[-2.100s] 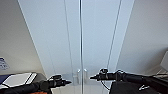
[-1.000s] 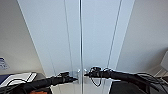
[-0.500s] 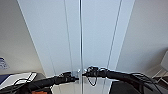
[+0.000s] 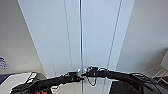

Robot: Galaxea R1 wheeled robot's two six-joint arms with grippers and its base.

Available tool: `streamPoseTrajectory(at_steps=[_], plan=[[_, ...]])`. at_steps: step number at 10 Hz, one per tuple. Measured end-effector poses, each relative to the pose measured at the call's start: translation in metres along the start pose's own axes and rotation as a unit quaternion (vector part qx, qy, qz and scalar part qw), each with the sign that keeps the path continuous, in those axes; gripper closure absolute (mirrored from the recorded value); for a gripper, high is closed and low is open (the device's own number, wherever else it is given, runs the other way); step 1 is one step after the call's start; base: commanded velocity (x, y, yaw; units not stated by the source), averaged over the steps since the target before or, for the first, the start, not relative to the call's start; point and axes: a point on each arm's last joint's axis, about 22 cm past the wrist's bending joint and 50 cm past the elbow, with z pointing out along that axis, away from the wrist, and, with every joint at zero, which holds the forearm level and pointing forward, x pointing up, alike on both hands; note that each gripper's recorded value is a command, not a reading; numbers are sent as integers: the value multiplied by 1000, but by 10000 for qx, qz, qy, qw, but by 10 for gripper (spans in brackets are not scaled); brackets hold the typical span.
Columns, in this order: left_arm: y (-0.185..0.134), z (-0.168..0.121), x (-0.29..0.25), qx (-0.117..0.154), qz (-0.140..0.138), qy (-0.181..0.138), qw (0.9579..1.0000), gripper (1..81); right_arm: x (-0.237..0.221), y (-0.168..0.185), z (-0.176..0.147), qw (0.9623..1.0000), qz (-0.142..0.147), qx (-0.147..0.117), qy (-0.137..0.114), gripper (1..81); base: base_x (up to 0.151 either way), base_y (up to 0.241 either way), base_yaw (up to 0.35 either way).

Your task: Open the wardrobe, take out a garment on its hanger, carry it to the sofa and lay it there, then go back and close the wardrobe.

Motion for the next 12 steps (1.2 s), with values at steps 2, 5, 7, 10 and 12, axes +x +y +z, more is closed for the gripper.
streamPoseTrajectory(at_steps=[2, 5, 7, 10, 12], plan=[[-6, 10, -3, 148, 29, -98, 9998, 10, 0, 0, 0, 10000, 1, 1, -1, 10, 0, 0, 0], [-7, 16, -5, 266, 67, -221, 9994, 10, -6, -8, -1, 9999, -53, 104, 48, 10, 0, 0, 0], [1, 15, -10, 162, 176, -240, 9994, 10, -12, -14, -6, 9996, -162, 242, 69, 10, 0, 0, 0], [19, -2, -22, -193, 469, -202, 9985, 10, -32, -27, -19, 9982, -260, 541, -4, 10, 0, 0, 0], [34, -25, -42, -501, 539, -290, 9969, 10, -46, -32, -30, 9970, -273, 720, 64, 10, 0, 0, 0]])
